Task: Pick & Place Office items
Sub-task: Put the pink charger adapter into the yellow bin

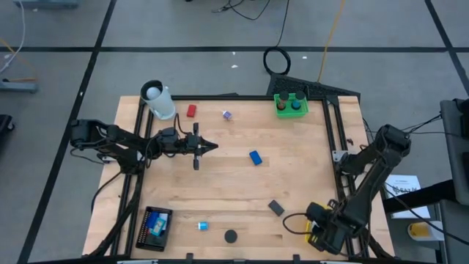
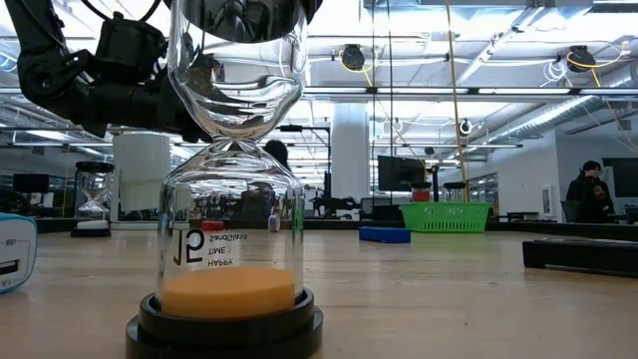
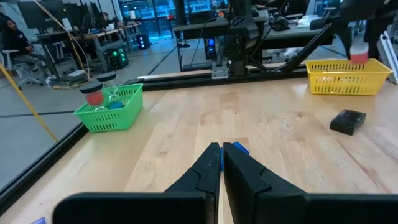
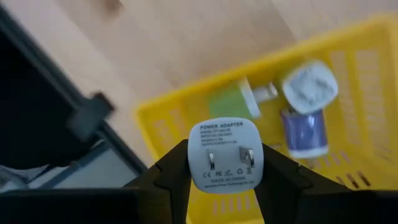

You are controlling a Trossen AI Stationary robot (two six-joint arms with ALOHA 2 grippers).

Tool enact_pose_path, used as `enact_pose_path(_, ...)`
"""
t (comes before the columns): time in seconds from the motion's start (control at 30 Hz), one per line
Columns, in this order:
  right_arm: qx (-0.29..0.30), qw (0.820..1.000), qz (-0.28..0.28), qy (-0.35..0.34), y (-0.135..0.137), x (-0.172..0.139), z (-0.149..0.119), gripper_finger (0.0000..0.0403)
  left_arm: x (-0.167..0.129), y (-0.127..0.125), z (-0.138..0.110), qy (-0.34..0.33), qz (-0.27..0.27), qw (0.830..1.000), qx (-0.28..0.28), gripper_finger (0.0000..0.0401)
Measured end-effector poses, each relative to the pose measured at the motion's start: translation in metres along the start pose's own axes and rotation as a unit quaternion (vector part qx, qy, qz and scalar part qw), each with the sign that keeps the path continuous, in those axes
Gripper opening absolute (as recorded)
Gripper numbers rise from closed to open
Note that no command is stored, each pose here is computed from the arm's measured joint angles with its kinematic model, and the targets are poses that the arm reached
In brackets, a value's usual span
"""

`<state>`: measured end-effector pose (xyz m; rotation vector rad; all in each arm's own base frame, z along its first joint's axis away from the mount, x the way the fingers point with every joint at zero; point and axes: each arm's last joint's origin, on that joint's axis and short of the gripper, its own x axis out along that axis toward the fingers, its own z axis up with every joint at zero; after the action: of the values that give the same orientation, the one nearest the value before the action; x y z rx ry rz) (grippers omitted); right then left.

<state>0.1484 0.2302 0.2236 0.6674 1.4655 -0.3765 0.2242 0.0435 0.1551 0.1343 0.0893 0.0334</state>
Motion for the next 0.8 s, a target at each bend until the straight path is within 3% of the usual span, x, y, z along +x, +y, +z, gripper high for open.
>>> enact_pose_path(0.2,0.029,0.998,-0.011,0.051,-0.016,0.032,-0.009,0.0130,0.000,0.000,0.000,0.001,0.000,1.000,0.000,0.0026)
enact_pose_path(0.43,0.025,0.998,0.015,0.055,-0.027,0.056,-0.010,0.0131,0.000,0.000,0.000,0.000,0.000,1.000,0.000,0.0026)
enact_pose_path(0.8,0.029,0.997,0.034,0.065,-0.029,0.050,-0.008,0.0201,0.000,0.000,0.000,0.000,0.000,1.000,0.000,0.0026)
